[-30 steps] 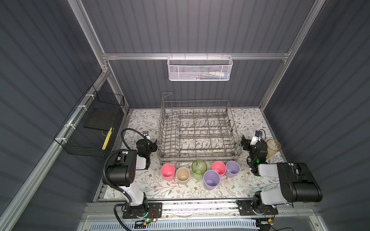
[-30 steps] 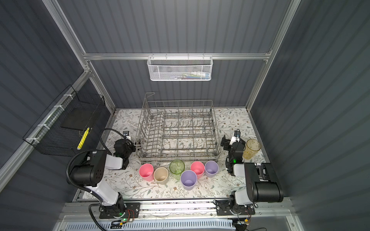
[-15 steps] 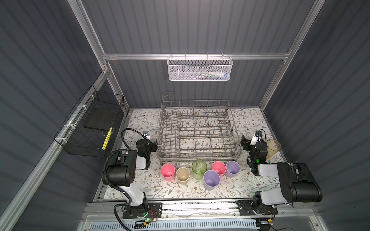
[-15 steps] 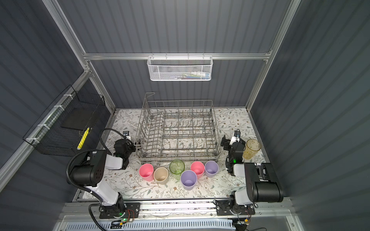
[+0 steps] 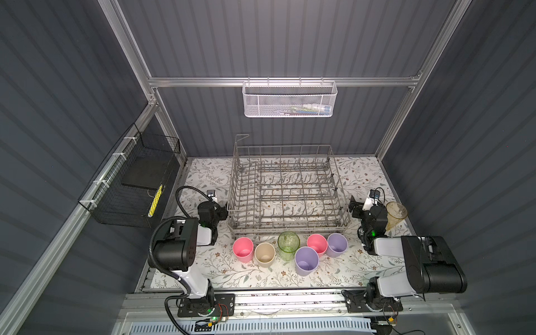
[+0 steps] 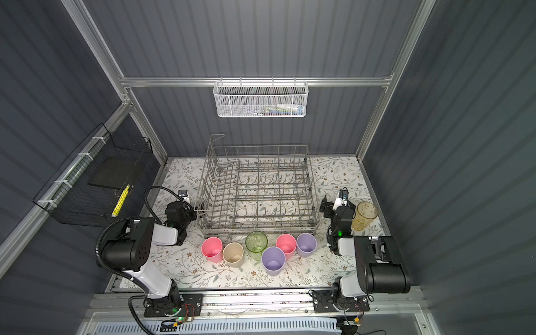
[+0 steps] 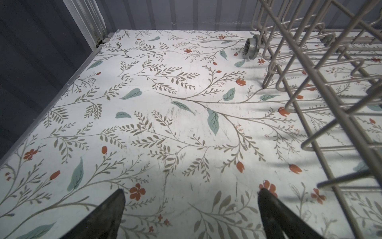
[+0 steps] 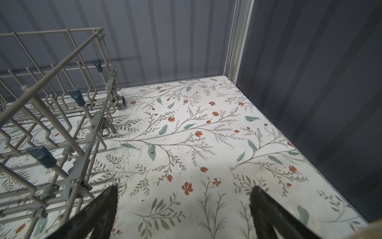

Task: Load cups into a dish rack
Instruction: Pick up the cup from the middle-right of the table.

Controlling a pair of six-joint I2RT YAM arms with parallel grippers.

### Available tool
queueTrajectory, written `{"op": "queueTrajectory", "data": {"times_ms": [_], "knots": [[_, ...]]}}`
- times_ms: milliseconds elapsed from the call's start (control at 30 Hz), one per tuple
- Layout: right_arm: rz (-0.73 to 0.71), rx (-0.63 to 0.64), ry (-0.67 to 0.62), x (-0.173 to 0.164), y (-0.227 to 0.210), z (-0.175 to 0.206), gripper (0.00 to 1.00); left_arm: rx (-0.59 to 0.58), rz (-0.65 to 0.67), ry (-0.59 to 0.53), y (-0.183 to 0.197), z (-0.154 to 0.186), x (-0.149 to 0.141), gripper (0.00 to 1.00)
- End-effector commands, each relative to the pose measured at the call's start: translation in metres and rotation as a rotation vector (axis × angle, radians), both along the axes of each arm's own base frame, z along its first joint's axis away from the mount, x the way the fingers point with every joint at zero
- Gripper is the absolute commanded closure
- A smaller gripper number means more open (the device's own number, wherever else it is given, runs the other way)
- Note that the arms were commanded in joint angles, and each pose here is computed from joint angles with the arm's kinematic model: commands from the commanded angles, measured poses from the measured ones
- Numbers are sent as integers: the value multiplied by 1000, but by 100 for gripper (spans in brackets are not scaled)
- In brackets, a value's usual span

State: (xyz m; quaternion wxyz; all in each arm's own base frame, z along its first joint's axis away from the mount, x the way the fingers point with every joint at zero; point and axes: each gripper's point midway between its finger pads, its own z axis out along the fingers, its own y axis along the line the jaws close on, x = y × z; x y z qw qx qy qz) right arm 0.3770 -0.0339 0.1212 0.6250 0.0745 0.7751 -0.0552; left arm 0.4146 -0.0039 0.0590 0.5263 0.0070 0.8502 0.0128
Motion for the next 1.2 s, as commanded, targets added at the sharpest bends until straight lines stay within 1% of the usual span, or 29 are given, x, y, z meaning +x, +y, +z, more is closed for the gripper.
{"op": "queueTrajectory", "data": {"times_ms": [0,133,233,467,667,733,900,1100,1167], "knots": [[-14,0,-20,0,-1,11,1,-8,11,-6,0,26,9,0],[-21,-1,-13,-1,-1,15,1,-3,51,9,6,38,11,0],[-34,-8,-24,-3,-3,19,1,5,72,-5,10,45,10,0],[-65,-28,-37,-9,-4,40,1,6,148,-87,22,90,5,0],[-86,-38,-99,-16,-3,71,1,-41,174,-161,24,126,2,0],[-88,-26,-100,-17,-3,82,1,-62,172,-177,22,136,2,0],[-80,26,-62,-21,0,97,1,-119,144,-198,15,156,3,0],[-80,87,-9,-38,2,118,1,-181,98,-195,3,171,8,0],[-41,99,6,-45,8,125,1,-199,90,-202,0,175,8,0]]}}
